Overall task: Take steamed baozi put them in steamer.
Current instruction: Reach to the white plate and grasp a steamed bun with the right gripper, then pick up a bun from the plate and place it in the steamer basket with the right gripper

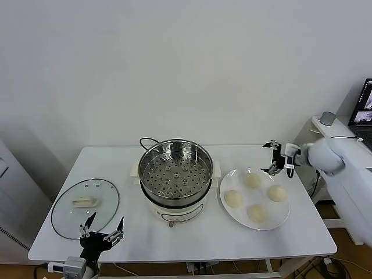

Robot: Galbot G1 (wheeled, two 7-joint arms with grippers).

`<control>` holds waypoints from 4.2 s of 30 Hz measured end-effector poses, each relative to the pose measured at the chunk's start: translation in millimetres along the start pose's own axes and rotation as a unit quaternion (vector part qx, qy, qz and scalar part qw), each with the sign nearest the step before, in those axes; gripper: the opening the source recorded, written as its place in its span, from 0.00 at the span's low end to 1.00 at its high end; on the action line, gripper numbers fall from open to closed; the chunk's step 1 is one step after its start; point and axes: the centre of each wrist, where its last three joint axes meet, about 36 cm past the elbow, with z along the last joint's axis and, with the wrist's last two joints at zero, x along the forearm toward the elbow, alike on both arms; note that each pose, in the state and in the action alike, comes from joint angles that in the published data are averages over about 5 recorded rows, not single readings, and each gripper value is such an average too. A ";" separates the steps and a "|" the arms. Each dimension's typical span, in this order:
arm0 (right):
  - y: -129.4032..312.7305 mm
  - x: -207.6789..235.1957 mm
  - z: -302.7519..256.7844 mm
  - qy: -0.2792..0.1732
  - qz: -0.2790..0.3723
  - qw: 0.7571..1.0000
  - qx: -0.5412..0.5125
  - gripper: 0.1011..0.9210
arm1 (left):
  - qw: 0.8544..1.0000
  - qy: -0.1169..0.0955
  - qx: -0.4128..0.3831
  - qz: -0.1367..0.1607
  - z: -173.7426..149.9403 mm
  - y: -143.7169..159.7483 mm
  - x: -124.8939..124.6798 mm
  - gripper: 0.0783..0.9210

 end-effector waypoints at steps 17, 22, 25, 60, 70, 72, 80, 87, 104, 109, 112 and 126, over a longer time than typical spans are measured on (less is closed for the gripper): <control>-25.8 -86.2 -14.9 0.031 -0.121 0.991 0.047 0.88 | 1.000 0.011 -0.005 0.000 0.9 -0.3 3.5 0.88; -19.2 -106.1 -19.0 0.036 -0.135 0.989 0.051 0.88 | 1.000 0.015 -0.003 0.001 0.4 -1.1 4.8 0.88; -15.1 -115.3 -19.3 0.040 -0.141 0.988 0.053 0.88 | 1.000 0.018 -0.004 0.002 1.1 -1.4 5.6 0.88; -4.0 -143.6 -12.4 0.061 -0.134 0.988 0.037 0.80 | 1.000 0.022 -0.002 0.007 1.5 -3.7 4.8 0.88; -6.2 -141.1 -9.6 0.060 -0.128 0.990 0.031 0.59 | 1.000 0.023 -0.002 0.008 1.6 -4.5 3.4 0.88; -8.4 -138.3 -8.6 0.060 -0.127 0.990 0.029 0.55 | 1.000 0.023 -0.002 0.009 1.3 -4.8 2.8 0.88; -30.5 -112.5 -14.6 0.050 -0.117 0.991 0.029 0.50 | 1.000 0.020 -0.005 0.008 -0.4 -7.0 1.1 0.88; -76.5 -73.4 -55.4 0.009 -0.110 0.992 0.058 0.50 | 1.000 0.015 -0.009 0.003 -2.5 -8.2 -0.6 0.88; -183.9 -5.8 -237.5 -0.129 -0.119 0.937 0.303 0.50 | 1.000 0.006 -0.007 -0.019 -12.4 -6.0 2.7 0.88; -183.6 -6.5 -286.1 -0.152 -0.123 0.897 0.397 0.50 | 1.000 0.006 -0.008 -0.023 -13.5 -6.0 5.1 0.88; -178.6 -9.0 -310.5 -0.159 -0.124 0.870 0.450 0.50 | 1.000 0.007 -0.007 -0.025 -13.0 -5.9 5.8 0.88; -143.5 -44.3 -364.4 -0.139 -0.120 0.784 0.593 0.50 | 0.999 0.007 -0.006 -0.031 -13.9 -5.9 6.8 0.88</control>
